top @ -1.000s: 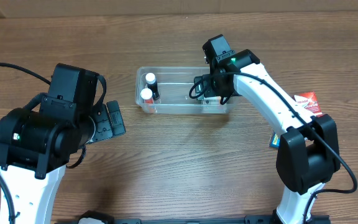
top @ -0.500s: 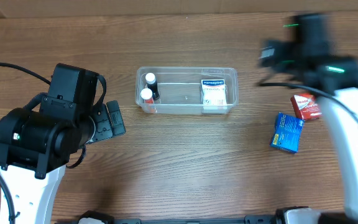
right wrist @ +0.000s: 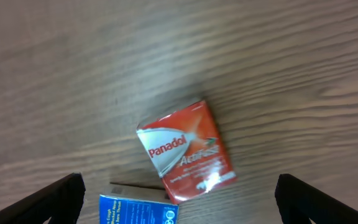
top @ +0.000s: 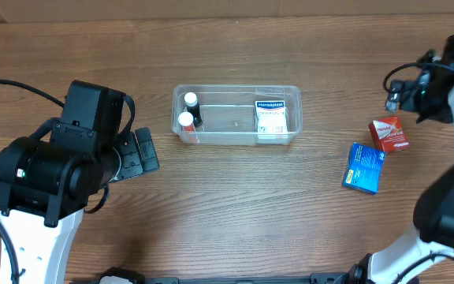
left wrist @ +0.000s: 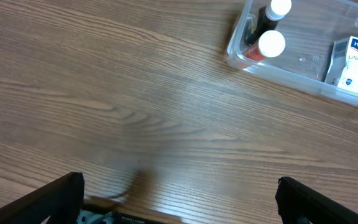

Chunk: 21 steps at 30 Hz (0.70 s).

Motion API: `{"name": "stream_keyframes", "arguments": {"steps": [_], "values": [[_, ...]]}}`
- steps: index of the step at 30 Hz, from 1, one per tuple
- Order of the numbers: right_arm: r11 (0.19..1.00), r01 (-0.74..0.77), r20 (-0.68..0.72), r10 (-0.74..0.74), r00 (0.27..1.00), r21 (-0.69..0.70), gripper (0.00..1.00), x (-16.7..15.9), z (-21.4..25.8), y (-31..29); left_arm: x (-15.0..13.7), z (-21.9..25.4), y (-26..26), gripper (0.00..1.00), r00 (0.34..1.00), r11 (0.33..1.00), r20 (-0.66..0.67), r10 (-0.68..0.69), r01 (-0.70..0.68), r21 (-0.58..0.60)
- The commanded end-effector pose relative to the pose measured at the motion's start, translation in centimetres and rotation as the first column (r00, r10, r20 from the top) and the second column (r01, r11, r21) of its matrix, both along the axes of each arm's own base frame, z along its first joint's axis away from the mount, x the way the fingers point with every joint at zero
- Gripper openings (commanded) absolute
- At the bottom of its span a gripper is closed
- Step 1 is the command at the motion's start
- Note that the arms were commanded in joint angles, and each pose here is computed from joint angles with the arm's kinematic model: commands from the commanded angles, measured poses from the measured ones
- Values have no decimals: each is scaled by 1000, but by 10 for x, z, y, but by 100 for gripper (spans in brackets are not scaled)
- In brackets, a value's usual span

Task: Pack container
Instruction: 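Move the right gripper to the red Panadol box and grasp it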

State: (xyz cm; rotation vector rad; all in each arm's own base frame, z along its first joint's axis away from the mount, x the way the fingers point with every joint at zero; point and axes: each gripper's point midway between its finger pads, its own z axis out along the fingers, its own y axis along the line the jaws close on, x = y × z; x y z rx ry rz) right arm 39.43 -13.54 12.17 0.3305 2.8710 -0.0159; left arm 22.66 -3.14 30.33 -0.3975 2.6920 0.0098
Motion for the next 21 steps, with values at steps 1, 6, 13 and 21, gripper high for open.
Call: {"name": "stream_keyframes", "arguments": {"steps": [1,6,13,21], "values": [[999,-44,-39,44,998,-6,100,2,-19,-4,2,-1,5,100,1000,999,1,19,-19,25],[983,-181,-49,180,983,-25,100,3,-23,-4,2,0,9,100,1000,999,7,28,-28,44],[972,-233,-106,234,966,25,100,-11,-60,5,3,0,9,100,1000,999,10,27,-28,44],[972,-232,-132,235,963,42,100,-21,-107,8,5,0,8,100,1000,999,15,28,-28,42]]}}
